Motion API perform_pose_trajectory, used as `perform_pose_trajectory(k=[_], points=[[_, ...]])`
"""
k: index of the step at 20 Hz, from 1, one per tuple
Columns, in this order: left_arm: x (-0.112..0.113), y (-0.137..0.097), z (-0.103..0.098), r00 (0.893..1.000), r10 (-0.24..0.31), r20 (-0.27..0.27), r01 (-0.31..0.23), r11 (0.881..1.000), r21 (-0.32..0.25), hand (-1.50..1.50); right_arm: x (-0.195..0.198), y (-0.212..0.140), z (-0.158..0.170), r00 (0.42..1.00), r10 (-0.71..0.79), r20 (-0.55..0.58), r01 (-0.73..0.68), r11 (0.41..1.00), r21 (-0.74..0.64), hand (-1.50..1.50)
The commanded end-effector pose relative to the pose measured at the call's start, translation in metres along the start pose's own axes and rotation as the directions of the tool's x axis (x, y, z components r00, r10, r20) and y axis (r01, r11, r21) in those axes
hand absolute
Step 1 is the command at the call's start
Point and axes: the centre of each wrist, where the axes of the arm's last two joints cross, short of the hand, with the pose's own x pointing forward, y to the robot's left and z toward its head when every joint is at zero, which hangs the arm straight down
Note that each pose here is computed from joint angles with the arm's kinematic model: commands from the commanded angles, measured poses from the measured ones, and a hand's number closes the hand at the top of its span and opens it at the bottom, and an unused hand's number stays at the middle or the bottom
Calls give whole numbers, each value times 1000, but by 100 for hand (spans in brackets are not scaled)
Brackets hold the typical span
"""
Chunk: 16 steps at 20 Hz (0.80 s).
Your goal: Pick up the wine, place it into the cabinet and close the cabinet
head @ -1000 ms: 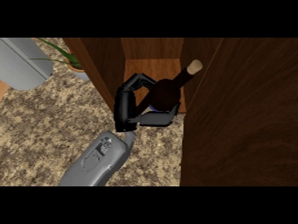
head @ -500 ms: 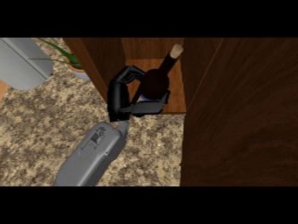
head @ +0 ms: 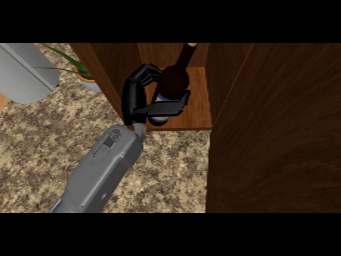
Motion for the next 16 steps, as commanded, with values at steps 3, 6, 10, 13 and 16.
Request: perform_pose_trajectory(k=[3, 6, 10, 13, 16], points=[[3, 6, -31, 999, -39, -23, 39, 999, 20, 150, 23, -5, 14, 997, -27, 71, 24, 999, 47, -150], [-4, -2, -30, 999, -41, -4, 41, 998, 39, 150, 13, 11, 29, 997, -25, 74, 23, 999, 26, -150], [-21, 7, -30, 995, -87, 51, 85, 995, 43, 150, 21, 6, 21, 998, -33, 61, 30, 999, 41, -150], [-17, 6, -41, 987, -129, 94, 120, 988, 92, 150, 14, 5, 20, 997, -31, 71, 28, 999, 35, -150], [2, -9, -61, 985, -141, 103, 130, 986, 106, 150, 15, 14, 7, 997, -47, 57, 43, 997, 65, -150]])
